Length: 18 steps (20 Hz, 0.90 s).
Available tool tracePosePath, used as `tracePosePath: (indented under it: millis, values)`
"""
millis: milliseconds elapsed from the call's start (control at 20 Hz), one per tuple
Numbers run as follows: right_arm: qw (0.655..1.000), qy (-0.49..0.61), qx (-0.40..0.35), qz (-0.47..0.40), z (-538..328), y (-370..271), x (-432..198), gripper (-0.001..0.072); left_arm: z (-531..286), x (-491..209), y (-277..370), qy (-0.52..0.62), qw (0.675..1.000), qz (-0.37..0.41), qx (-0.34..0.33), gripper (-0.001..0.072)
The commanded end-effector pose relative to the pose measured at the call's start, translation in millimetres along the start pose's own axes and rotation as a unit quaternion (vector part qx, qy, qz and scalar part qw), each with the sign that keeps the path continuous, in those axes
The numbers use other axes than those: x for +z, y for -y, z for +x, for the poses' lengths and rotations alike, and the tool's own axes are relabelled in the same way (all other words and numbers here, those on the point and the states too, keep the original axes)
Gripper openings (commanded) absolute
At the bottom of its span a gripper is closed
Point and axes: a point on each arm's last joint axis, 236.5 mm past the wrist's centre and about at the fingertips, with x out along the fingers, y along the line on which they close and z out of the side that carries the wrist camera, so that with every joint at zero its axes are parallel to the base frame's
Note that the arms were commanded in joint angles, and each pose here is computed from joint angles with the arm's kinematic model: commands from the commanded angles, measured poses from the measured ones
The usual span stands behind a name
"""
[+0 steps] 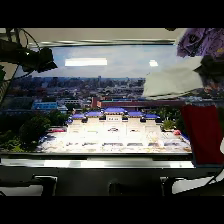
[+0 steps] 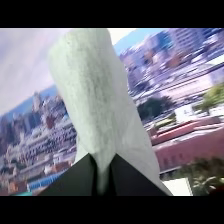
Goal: Fold the clothes and pants, and hang the long-sleeved shirts on hangers.
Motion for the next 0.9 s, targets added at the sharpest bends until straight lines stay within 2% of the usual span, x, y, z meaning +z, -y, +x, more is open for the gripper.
tracePosePath:
  millis: [0,300,850]
  values:
    - [0.997,0.048,-0.045,0.051,-36.2,36.1,27.5,0.0027,0.3,-1.2,2.1,-0.002,1.0,0.001,-0.003,0.0021]
    - [0.981,0.088,-0.14,0.097,-88.6,78.8,33.9,0.0027,1.3,-3.4,7.9,-0.005,1.0,0.005,-0.007,0.0021]
    - [0.956,0.088,-0.235,0.153,-149.3,95.0,4.7,0.0028,2.8,-7.2,17.5,-0.009,1.0,0.011,-0.015,0.002]
